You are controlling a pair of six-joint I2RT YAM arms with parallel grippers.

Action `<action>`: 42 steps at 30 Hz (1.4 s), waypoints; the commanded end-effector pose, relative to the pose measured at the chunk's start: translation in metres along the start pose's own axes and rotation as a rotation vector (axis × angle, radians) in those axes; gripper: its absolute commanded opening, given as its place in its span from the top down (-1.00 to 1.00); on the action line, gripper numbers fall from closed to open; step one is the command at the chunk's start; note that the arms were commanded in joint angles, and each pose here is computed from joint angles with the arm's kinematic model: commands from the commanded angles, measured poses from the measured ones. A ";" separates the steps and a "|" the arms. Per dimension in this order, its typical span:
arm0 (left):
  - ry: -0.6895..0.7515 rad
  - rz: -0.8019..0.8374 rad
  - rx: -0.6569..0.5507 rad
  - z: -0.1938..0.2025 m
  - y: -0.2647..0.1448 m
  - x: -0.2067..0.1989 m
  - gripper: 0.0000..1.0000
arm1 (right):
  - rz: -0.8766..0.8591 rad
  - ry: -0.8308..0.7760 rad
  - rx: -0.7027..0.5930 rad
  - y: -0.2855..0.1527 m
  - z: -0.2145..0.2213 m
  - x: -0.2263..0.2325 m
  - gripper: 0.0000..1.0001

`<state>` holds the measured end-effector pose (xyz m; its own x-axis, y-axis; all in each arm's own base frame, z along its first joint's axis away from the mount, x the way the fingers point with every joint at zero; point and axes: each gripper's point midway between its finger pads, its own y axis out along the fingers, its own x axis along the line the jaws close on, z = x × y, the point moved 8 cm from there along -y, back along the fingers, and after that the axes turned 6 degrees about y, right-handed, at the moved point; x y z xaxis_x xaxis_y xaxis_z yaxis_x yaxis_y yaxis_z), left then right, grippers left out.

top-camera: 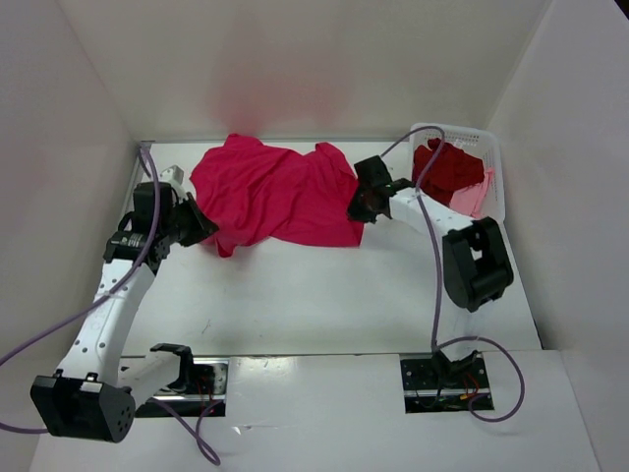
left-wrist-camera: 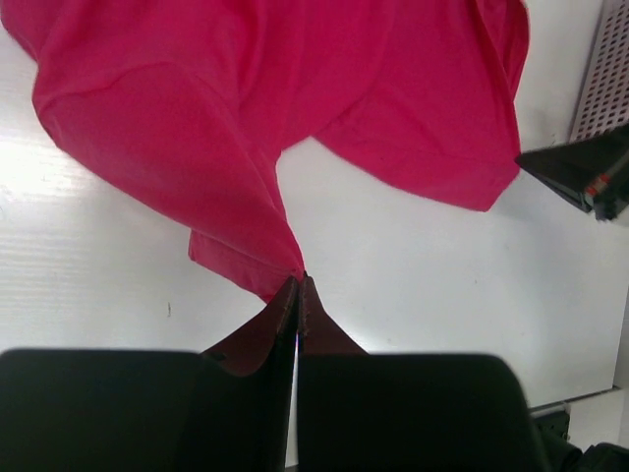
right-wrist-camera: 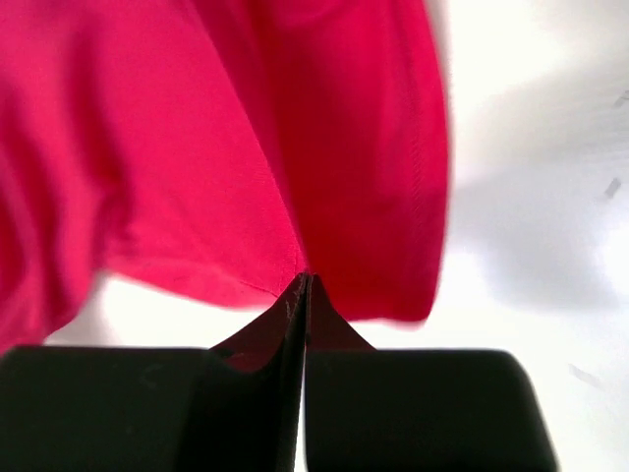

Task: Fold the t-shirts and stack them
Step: Flatten out the tshirt

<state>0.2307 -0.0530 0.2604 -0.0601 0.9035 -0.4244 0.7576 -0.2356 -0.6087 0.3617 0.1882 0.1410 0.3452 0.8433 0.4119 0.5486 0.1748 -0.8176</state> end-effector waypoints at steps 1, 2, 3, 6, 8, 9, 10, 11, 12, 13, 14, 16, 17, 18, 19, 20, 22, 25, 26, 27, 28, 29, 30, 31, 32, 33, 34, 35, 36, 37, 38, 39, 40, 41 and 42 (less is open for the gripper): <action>0.069 0.024 -0.132 -0.041 -0.016 -0.018 0.99 | -0.089 0.000 -0.098 -0.069 -0.018 0.018 1.00; 0.064 0.018 -0.140 -0.049 -0.018 -0.018 0.99 | -0.113 -0.006 -0.119 -0.085 -0.023 0.021 1.00; 0.064 0.024 -0.189 -0.066 -0.027 -0.024 0.99 | -0.149 0.000 -0.164 -0.117 -0.030 0.025 1.00; 0.061 0.027 -0.258 -0.093 -0.041 -0.030 0.99 | -0.226 -0.007 -0.274 -0.185 -0.043 0.027 1.00; 0.080 0.019 -0.343 -0.122 -0.062 -0.043 0.99 | -0.260 -0.026 -0.323 -0.227 -0.050 0.028 1.00; 0.076 0.006 -0.369 -0.133 -0.071 -0.045 0.99 | -0.279 -0.014 -0.375 -0.252 -0.054 0.026 1.00; 0.078 0.006 -0.396 -0.144 -0.074 -0.050 0.99 | -0.293 -0.021 -0.406 -0.270 -0.057 0.025 1.00; 0.084 0.016 -0.475 -0.163 -0.097 -0.059 0.99 | -0.321 -0.024 -0.446 -0.295 -0.062 0.026 1.00; 0.082 0.014 -0.502 -0.171 -0.106 -0.060 0.99 | -0.335 -0.014 -0.482 -0.312 -0.065 0.025 1.00; 0.084 0.015 -0.540 -0.179 -0.115 -0.065 0.99 | -0.353 -0.016 -0.513 -0.327 -0.068 0.024 1.00; 0.080 0.002 -0.564 -0.186 -0.122 -0.064 0.99 | -0.404 -0.010 -0.574 -0.357 -0.073 0.026 1.00; 0.086 -0.017 -0.664 -0.201 -0.150 -0.072 0.99 | -0.440 -0.011 -0.610 -0.382 -0.076 0.026 1.00; 0.091 -0.040 -0.687 -0.205 -0.157 -0.072 0.99 | -0.491 -0.001 -0.673 -0.409 -0.082 0.027 1.00; 0.076 -0.083 -0.722 -0.211 -0.165 -0.071 0.99 | -0.513 0.004 -0.692 -0.422 -0.082 0.027 1.00; 0.098 -0.076 -0.807 -0.218 -0.192 -0.079 0.99 | -0.558 0.003 -0.739 -0.443 -0.087 0.030 1.00; 0.097 -0.075 -0.839 -0.224 -0.200 -0.082 0.99 | -0.568 -0.005 -0.755 -0.451 -0.089 0.031 1.00; 0.100 -0.083 -0.882 -0.233 -0.209 -0.085 0.99 | -0.615 -0.005 -0.806 -0.472 -0.096 0.036 1.00; 0.118 -0.092 -0.880 -0.244 -0.199 -0.085 0.99 | -0.567 -0.018 -0.805 -0.442 -0.114 0.057 1.00; 0.124 -0.081 -0.870 -0.247 -0.192 -0.086 0.99 | -0.560 -0.021 -0.798 -0.432 -0.117 0.063 1.00; 0.124 -0.093 -0.805 -0.251 -0.161 -0.080 0.99 | -0.533 -0.028 -0.774 -0.412 -0.120 0.069 1.00; 0.135 -0.097 -0.768 -0.253 -0.146 -0.077 0.99 | -0.542 -0.026 -0.782 -0.402 -0.126 0.078 1.00; 0.133 -0.104 -0.748 -0.255 -0.135 -0.075 0.99 | -0.527 -0.030 -0.769 -0.388 -0.129 0.083 1.00; 0.134 -0.106 -0.709 -0.258 -0.117 -0.072 0.99 | -0.499 -0.045 -0.728 -0.360 -0.134 0.094 1.00; 0.132 -0.116 -0.683 -0.258 -0.106 -0.069 0.99 | -0.485 -0.055 -0.703 -0.344 -0.136 0.100 1.00; 0.131 -0.120 -0.673 -0.259 -0.096 -0.067 0.99 | -0.498 -0.057 -0.702 -0.334 -0.140 0.107 1.00; 0.124 -0.134 -0.660 -0.262 -0.090 -0.059 0.99 | -0.486 -0.061 -0.691 -0.319 -0.142 0.112 1.00; 0.120 -0.140 -0.630 -0.265 -0.073 -0.051 0.99 | -0.485 -0.076 -0.656 -0.296 -0.144 0.122 1.00; 0.105 -0.140 -0.613 -0.267 -0.065 -0.046 0.99 | -0.474 -0.071 -0.653 -0.285 -0.153 0.122 1.00; 0.092 -0.122 -0.588 -0.271 -0.052 -0.036 0.99 | -0.481 -0.072 -0.621 -0.274 -0.156 0.126 1.00; 0.064 -0.099 -0.578 -0.274 -0.047 -0.033 0.99 | -0.476 -0.074 -0.609 -0.257 -0.166 0.135 1.00; 0.048 -0.067 -0.535 -0.274 -0.032 -0.027 0.99 | -0.463 -0.064 -0.594 -0.251 -0.171 0.135 1.00; 0.035 -0.056 -0.552 -0.280 -0.035 -0.023 0.99 | -0.466 -0.064 -0.597 -0.249 -0.175 0.140 1.00; 0.021 -0.028 -0.567 -0.283 -0.041 -0.029 0.99 | -0.500 -0.059 -0.630 -0.256 -0.184 0.150 1.00; 0.028 -0.018 -0.592 -0.287 -0.046 -0.032 0.99 | -0.518 -0.055 -0.646 -0.263 -0.189 0.151 1.00; 0.029 0.003 -0.617 -0.291 -0.053 -0.037 0.99 | -0.577 -0.046 -0.703 -0.294 -0.194 0.154 1.00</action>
<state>0.4070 0.0396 0.4323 -0.2008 0.9164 -0.3462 0.9346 0.0733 -0.3481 0.4386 0.1917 0.4063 0.0453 0.8234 0.5657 0.9014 0.2104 -0.3784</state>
